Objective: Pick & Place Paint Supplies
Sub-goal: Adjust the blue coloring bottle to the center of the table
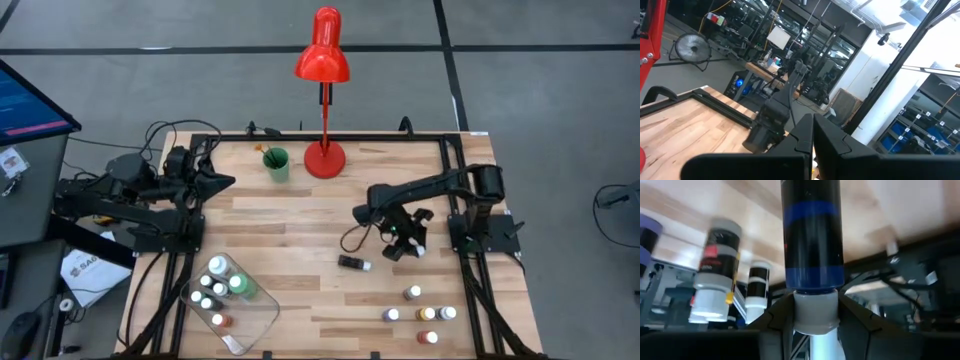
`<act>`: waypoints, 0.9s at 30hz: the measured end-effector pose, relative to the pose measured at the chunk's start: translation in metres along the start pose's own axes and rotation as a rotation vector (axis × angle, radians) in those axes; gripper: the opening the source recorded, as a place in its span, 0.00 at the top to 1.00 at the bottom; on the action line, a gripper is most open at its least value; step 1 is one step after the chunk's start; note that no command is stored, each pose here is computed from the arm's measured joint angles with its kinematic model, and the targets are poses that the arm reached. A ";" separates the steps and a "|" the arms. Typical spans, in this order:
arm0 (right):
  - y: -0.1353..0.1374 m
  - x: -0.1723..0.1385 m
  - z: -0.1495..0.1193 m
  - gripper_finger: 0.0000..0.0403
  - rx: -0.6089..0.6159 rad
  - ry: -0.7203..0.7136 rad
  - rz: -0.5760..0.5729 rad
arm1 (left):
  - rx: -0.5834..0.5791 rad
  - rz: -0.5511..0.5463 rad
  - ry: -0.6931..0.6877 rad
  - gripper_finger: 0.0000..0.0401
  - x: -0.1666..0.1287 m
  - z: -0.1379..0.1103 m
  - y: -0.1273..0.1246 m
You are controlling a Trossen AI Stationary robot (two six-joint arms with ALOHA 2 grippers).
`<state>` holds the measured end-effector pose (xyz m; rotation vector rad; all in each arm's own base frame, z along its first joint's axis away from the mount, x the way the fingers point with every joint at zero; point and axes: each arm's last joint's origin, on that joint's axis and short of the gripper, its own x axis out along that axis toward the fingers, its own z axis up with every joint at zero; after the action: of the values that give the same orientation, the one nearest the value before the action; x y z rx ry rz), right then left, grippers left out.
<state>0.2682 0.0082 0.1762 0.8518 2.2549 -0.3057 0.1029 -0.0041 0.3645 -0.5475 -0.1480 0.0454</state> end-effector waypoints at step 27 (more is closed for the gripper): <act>-0.016 0.059 -0.009 0.73 0.133 0.206 -0.095 | 0.063 0.002 -0.003 1.00 0.000 0.000 0.000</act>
<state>0.2214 0.0288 0.1417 0.8806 2.4935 -0.4332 0.1028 -0.0040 0.3646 -0.4846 -0.1482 0.0520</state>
